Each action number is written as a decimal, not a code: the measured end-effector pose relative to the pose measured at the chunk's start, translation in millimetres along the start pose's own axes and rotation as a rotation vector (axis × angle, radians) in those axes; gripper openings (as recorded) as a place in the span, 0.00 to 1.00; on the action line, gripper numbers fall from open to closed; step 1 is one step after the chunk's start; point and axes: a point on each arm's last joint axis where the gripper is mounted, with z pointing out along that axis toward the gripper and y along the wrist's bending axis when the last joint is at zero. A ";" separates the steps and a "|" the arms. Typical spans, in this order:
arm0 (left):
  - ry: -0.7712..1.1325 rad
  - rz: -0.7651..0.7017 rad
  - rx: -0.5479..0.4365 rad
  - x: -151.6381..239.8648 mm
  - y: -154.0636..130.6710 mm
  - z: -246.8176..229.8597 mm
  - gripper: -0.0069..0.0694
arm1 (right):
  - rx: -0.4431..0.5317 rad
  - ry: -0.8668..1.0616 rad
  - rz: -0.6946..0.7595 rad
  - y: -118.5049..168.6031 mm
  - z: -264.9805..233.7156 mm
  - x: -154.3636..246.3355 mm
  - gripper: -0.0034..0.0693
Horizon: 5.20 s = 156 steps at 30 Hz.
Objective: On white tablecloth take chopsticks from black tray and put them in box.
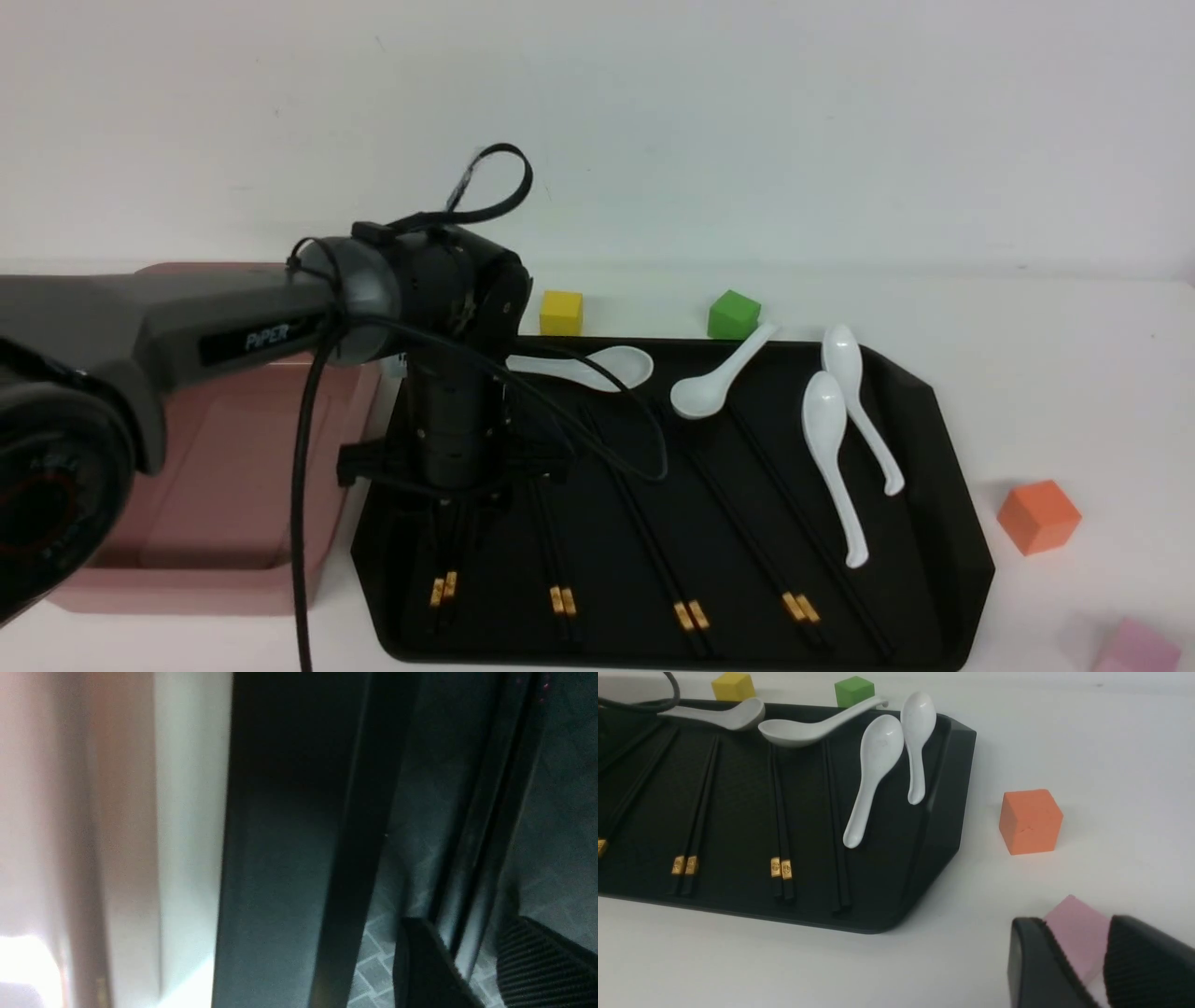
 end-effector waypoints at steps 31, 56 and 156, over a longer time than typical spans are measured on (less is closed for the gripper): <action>0.050 -0.035 0.100 4.2 -8.7 -5.2 0.24 | 0.000 0.000 0.000 0.0 0.0 0.0 0.38; -0.112 -0.046 0.073 -36.0 212.4 -92.2 0.24 | 0.000 0.000 0.000 0.0 0.0 0.0 0.38; -1.184 -0.126 0.396 288.0 222.8 -33.5 0.08 | 0.000 0.000 0.000 0.0 0.0 0.0 0.38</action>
